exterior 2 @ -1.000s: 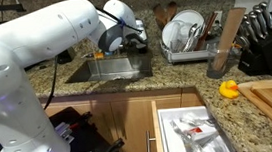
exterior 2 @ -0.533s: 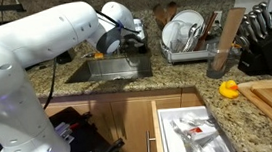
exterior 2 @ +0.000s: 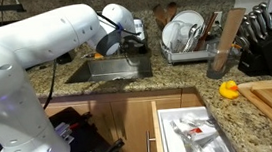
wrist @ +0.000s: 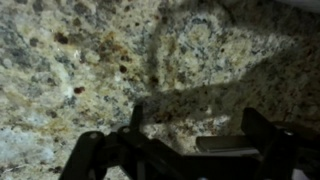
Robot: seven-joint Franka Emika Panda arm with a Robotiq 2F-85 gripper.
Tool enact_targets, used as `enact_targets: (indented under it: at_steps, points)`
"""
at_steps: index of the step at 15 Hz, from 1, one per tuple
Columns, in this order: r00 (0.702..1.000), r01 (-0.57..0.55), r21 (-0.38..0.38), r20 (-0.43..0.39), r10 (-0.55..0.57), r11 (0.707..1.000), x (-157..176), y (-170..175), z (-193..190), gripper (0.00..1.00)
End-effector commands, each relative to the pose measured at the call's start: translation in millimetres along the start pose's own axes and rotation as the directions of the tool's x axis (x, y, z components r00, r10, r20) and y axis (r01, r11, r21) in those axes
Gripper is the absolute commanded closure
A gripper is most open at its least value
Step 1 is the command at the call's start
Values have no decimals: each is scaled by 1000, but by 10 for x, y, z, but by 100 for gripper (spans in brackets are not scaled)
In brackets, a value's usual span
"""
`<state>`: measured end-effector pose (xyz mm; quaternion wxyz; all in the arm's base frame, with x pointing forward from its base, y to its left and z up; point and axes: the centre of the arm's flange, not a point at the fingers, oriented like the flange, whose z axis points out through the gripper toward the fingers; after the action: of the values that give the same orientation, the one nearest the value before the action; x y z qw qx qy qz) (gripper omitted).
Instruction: Close the tap
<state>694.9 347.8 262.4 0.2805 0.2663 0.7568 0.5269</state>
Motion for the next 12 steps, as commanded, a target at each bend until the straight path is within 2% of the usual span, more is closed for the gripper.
enact_targets:
  at_steps: [1, 5, 8, 10, 11, 12]
  points:
    - [1000, 0, 0, 0, 0, 1000, 0, 0, 0, 0]
    - [999, 12, -16, -29, -12, 1000, 78, 72, 19, 0]
    - [990, -70, -80, -126, 59, 994, 198, 295, 42, 0]
    - [985, -98, -91, -149, 84, 991, 197, 361, 30, 0]
    - [981, -130, -80, -153, 117, 988, 167, 345, 21, 0]
    - [984, -141, -69, -122, 132, 988, 135, 331, 14, 0]
